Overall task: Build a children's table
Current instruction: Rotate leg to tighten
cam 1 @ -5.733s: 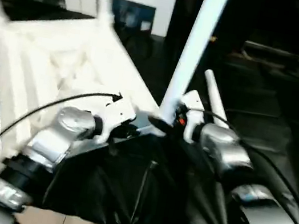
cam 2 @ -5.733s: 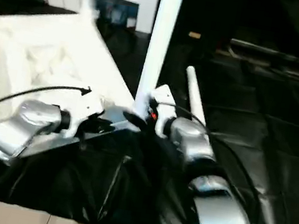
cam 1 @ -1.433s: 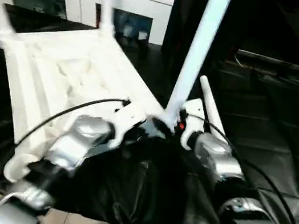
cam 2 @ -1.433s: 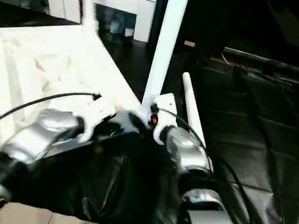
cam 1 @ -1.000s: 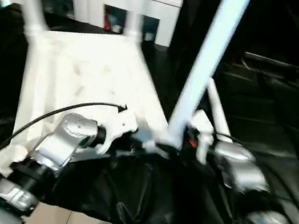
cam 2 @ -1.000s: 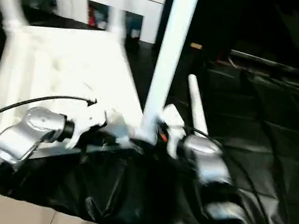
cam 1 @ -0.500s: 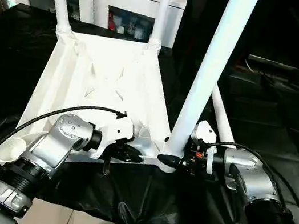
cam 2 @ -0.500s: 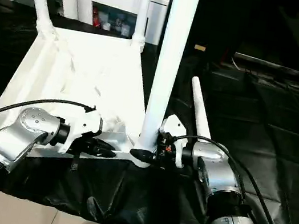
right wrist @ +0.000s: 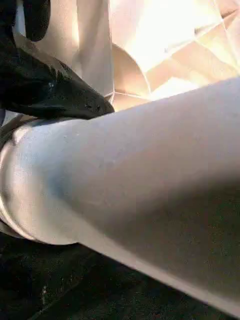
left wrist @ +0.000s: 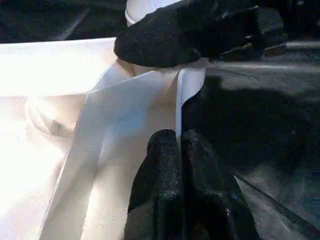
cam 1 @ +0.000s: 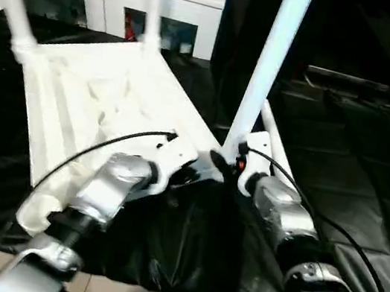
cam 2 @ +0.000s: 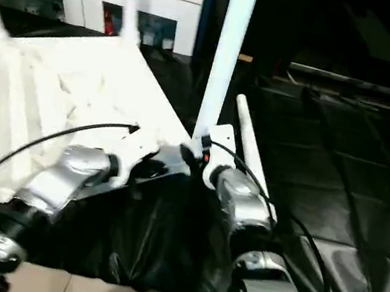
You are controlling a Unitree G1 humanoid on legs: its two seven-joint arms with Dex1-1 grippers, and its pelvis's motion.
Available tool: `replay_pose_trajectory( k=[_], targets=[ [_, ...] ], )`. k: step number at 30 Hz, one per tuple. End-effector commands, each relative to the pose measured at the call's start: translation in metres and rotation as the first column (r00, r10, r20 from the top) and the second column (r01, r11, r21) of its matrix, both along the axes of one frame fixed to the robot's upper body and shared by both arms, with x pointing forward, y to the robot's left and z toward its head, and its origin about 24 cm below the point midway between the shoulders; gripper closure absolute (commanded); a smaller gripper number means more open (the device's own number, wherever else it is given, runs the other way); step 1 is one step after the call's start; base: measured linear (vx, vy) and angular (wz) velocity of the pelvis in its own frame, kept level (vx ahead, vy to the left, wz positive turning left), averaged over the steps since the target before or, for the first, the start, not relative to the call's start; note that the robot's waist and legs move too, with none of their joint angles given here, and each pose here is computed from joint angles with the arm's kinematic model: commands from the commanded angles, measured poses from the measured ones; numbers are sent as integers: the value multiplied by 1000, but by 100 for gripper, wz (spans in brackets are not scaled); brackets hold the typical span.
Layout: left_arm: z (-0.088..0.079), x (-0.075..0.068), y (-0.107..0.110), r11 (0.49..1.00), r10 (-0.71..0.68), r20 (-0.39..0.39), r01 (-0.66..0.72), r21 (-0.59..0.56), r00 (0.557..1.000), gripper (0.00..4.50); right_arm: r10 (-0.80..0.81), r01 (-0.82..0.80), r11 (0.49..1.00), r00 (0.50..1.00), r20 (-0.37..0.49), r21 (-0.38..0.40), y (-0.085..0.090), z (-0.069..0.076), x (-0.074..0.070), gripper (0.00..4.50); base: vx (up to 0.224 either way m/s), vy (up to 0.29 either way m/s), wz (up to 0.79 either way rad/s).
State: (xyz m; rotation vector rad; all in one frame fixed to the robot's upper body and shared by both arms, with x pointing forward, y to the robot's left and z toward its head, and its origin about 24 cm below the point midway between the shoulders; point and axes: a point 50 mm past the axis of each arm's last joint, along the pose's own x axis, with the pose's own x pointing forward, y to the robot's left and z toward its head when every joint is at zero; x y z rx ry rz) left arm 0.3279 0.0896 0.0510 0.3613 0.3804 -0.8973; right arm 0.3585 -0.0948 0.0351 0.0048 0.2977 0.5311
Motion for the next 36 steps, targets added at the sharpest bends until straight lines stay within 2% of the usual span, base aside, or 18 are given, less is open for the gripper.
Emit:
replay_pose_trajectory(
  k=[1,5,7,12,15,22,24,27,29,30,33,36],
  targets=[
    [21,-1,-30,987,-97,77,106,-118,992,450,189,-189,982,982,-11,5,37,-4,-11,108,0,0,0],
    [20,-4,-29,983,-135,73,143,-115,988,450,217,-216,975,976,-14,43,35,-2,-10,96,0,0,0],
    [20,-9,-26,972,-196,69,203,-119,978,450,262,-262,965,965,11,11,28,0,-9,57,0,0,0],
    [19,-16,-19,948,-295,50,299,-108,954,450,359,-357,932,933,35,-54,11,2,-11,57,0,0,0],
    [17,-18,-16,940,-323,40,326,-100,945,450,415,-413,909,909,32,-64,4,2,-13,57,0,0,0],
    [16,-23,1,908,-414,-5,412,-76,910,450,661,-661,750,751,-14,-29,-15,2,-33,57,0,0,0],
    [16,-24,3,905,-421,-7,419,-74,907,450,677,-677,736,736,-13,-24,-15,3,-34,84,0,0,0],
    [14,-27,8,893,-448,-23,445,-65,894,450,741,-741,671,671,-11,-9,-15,4,-42,90,0,0,0],
    [12,-28,10,885,-464,-35,462,-62,885,450,765,-765,644,644,-13,-8,-14,4,-46,116,0,0,0],
    [12,-28,10,884,-466,-36,463,-62,884,450,766,-766,643,643,-13,-7,-14,4,-46,116,0,0,0],
    [10,-29,12,879,-477,-51,474,-59,878,450,790,-790,613,612,-25,8,-14,2,-51,152,0,0,0],
    [10,-29,13,880,-475,-53,472,-58,878,450,793,-793,609,609,-28,10,-13,2,-52,159,0,0,0]
  ],
)
